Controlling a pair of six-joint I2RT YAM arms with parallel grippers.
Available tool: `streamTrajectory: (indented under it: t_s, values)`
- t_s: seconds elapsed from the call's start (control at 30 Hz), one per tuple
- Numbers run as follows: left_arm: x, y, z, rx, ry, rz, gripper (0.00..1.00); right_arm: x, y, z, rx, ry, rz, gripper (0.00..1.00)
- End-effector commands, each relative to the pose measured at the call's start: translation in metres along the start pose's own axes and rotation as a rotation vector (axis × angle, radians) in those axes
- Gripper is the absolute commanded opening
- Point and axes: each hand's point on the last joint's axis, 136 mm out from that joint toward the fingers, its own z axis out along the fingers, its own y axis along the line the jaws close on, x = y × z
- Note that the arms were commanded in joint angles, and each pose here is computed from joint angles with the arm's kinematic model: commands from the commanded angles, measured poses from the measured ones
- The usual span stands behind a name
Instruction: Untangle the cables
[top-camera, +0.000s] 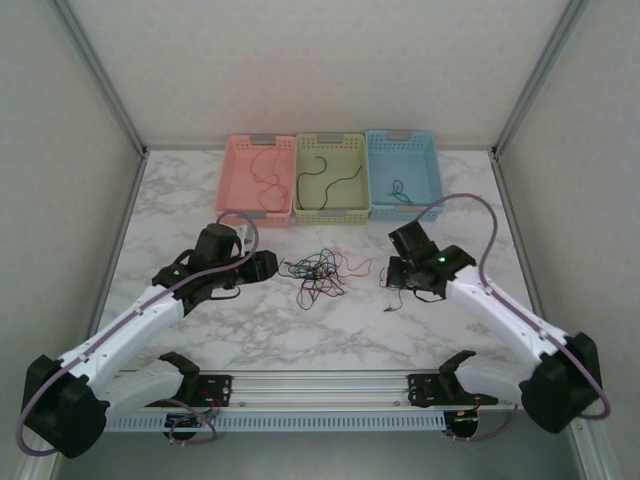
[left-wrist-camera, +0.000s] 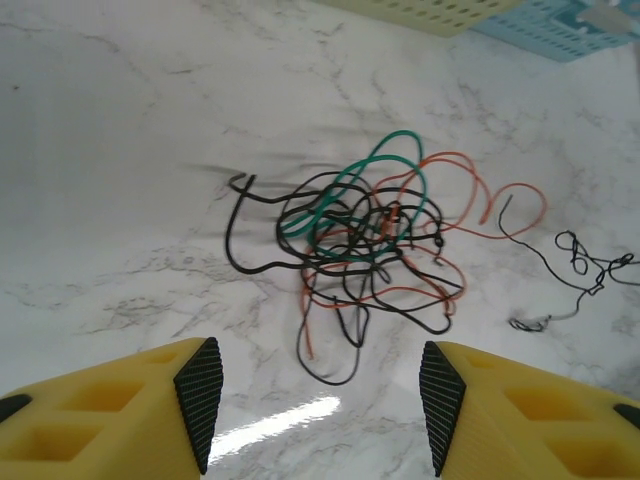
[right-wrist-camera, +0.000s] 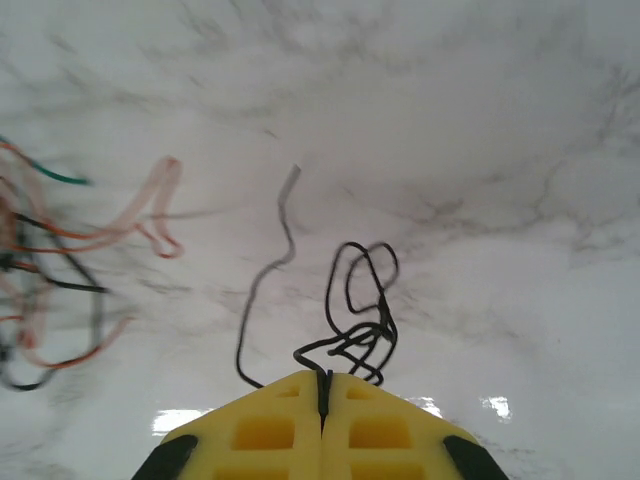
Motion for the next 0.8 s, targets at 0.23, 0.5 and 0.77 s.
streamTrajectory:
  t_s: [0.23,0.5,0.77]
  values:
    - [-0.016,-0.08,-0.041,0.279,-0.007,0.084,0.58,-0.049,0.037,-0.106,-0.282,-0.265,-0.121,0.0]
    - [-0.011,-0.122,-0.043,0.371,0.018,0.226,0.66,-0.069,0.073,-0.141,-0.464,-0.3,-0.101,0.0]
    - [-0.023,-0.159,-0.023,0.461,0.027,0.168,0.71,-0.078,0.099,-0.143,-0.561,-0.266,-0.106,0.0]
